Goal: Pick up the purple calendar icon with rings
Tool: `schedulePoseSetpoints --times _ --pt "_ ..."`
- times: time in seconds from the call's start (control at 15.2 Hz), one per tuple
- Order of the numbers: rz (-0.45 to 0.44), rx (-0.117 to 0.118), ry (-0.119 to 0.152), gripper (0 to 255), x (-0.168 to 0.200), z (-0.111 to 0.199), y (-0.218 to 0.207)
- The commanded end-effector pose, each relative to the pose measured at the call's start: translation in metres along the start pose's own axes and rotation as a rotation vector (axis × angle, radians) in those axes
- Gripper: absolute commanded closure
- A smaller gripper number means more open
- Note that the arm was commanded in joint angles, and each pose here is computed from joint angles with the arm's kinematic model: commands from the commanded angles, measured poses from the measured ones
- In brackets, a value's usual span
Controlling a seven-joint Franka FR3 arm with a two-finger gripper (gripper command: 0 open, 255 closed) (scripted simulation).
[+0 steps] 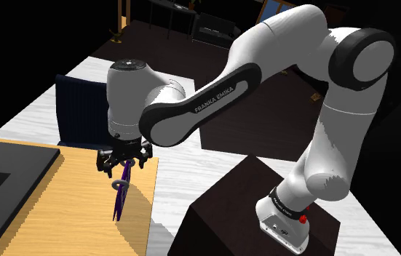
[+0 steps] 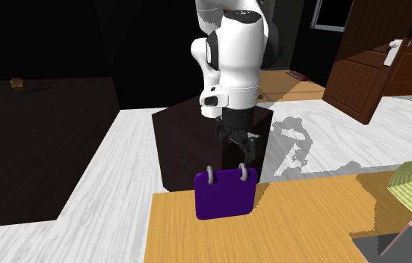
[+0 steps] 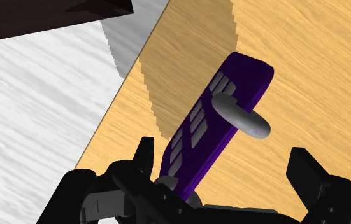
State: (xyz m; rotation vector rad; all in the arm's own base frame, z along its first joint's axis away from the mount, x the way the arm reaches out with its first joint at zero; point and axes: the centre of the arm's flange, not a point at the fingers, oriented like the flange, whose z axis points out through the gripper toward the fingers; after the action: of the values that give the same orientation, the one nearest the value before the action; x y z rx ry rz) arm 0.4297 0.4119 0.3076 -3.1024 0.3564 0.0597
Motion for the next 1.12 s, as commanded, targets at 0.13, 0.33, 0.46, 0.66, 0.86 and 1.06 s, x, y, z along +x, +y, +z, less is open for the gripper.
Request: schedulePoseSetpoints --times 0.13,0.33,0.46,0.66,0.86,1.06 --pt "0.015 0.004 0.000 0 0.000 0.022 -0.022" --pt "0.015 0.004 0.000 0 0.001 0.037 -0.022" --pt "0.015 0.004 0.000 0 0.001 0.048 -0.021" --pt "0.015 0.004 0.000 0 0.002 0.056 -0.021" --pt "0.015 0.004 0.000 255 0.001 0.056 -0.021" --pt "0.015 0.004 0.000 255 0.002 0.056 -0.021"
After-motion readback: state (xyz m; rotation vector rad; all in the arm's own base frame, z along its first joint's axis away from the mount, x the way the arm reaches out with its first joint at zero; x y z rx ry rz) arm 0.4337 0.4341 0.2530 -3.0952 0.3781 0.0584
